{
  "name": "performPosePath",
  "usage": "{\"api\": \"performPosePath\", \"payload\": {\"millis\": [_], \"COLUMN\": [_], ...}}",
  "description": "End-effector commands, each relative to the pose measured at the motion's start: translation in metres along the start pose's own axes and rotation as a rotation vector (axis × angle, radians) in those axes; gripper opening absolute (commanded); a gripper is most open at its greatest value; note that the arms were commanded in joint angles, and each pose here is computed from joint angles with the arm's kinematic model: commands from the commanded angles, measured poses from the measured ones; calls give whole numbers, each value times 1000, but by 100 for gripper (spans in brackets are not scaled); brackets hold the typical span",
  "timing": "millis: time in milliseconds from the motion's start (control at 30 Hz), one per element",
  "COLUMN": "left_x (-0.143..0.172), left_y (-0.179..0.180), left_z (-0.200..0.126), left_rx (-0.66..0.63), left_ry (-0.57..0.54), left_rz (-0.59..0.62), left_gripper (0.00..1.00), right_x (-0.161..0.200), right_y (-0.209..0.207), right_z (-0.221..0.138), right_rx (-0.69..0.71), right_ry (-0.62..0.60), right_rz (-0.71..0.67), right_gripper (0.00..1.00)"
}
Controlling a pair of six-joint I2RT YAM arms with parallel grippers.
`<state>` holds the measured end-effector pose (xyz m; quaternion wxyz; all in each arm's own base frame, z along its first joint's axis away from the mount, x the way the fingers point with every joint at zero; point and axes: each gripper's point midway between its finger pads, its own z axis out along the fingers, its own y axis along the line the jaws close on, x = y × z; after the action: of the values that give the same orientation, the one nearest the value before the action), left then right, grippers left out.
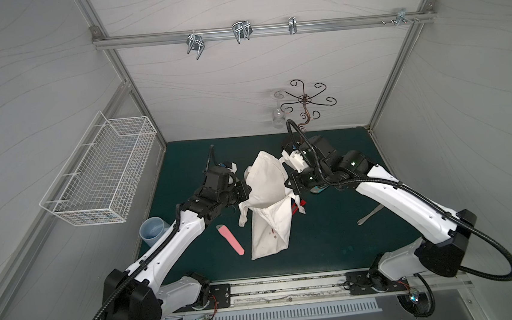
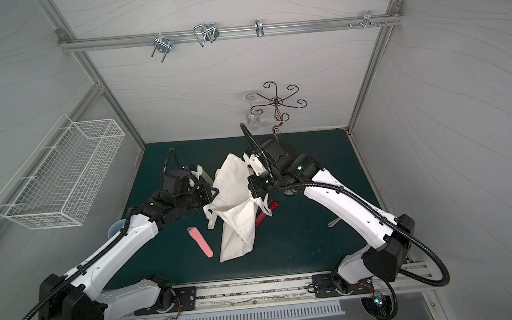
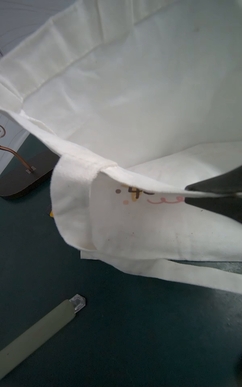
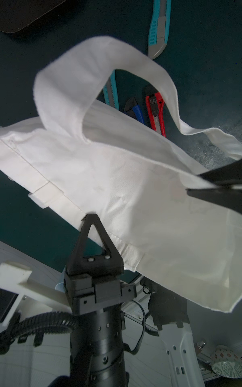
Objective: Place the art knife into the pouch
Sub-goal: Open the pouch at the center of the board, then pick up the utility knife at the center of the board.
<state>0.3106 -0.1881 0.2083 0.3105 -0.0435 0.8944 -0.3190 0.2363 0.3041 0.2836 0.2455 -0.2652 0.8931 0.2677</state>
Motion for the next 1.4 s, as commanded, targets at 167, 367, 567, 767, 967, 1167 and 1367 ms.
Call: {"api": "performPosePath", "payload": {"millis": [167, 367, 567, 767, 967, 1167, 1367], "left_x": [-99, -134, -151, -152, -149, -148, -147], "left_y": [-57, -53, -42, -26, -18, -9, 0], "left_z": [-57, -66, -61, -55, -45, -31, -21], "left_rx": [144, 161, 168, 176, 175, 166, 139], "left_ry": [-190, -223, -226, -218, -209, -191, -180], "left_rz": [41, 12, -24, -59, -75, -87, -85], "left_gripper": [0, 0, 0, 0, 0, 0, 0], "right_x": [-42, -73, -92, -111, -86, -22, 49], "right_y": [-46, -75, -79, -66, -48, -11, 36], "right_z": [-1, 26, 49, 5, -36, -29, 38], "right_rx": [83, 92, 70, 83, 99, 48, -24], "right_ry": [-21, 14, 21, -93, -184, -159, -31], "right_rz": [63, 135, 138, 81, 9, -47, -54], "right_gripper": [0, 0, 0, 63, 99, 99, 99]}}
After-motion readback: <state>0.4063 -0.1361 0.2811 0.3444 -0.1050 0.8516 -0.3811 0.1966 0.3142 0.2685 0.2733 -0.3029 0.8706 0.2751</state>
